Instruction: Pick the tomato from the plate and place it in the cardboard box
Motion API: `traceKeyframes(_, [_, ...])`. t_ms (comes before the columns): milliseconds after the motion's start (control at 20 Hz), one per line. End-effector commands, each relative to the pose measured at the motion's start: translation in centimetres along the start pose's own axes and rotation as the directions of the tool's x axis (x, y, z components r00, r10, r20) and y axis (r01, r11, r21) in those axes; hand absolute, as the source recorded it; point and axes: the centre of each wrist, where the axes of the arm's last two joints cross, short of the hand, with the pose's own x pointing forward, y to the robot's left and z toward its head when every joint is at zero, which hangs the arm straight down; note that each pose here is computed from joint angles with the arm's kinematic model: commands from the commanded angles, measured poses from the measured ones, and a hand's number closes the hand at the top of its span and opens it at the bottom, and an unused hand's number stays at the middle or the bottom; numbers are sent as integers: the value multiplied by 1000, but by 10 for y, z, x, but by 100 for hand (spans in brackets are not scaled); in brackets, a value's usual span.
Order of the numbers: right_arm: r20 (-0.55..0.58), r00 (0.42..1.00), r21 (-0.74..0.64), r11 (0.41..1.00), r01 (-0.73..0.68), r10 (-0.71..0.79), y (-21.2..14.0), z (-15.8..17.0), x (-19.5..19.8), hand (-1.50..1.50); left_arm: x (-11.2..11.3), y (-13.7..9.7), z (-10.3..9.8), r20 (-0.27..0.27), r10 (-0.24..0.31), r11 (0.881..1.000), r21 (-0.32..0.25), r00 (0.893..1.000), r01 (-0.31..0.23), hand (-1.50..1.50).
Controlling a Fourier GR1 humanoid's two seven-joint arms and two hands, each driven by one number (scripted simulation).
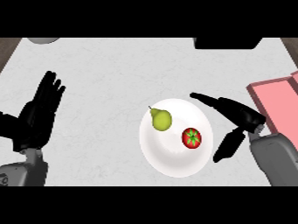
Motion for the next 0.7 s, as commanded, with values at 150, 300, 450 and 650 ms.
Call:
traceKeyframes(150, [-20,999,-3,1000,-27,27,10,-14,-1,-150,0,3,-1,10,-13,1000,10,1000,13,0])
traceKeyframes(300, [-48,997,-13,998,-57,56,32,-15,-12,-150,-7,-4,9,0,-5,1000,14,1000,5,0])
traceKeyframes(450, [-46,997,3,998,-65,66,43,-28,-14,-150,-17,-2,5,-6,-19,1000,1,1000,19,0])
traceKeyframes(650, [-45,997,4,998,-56,56,24,-25,-13,-150,-22,-3,11,-15,1,1000,7,1000,-1,0])
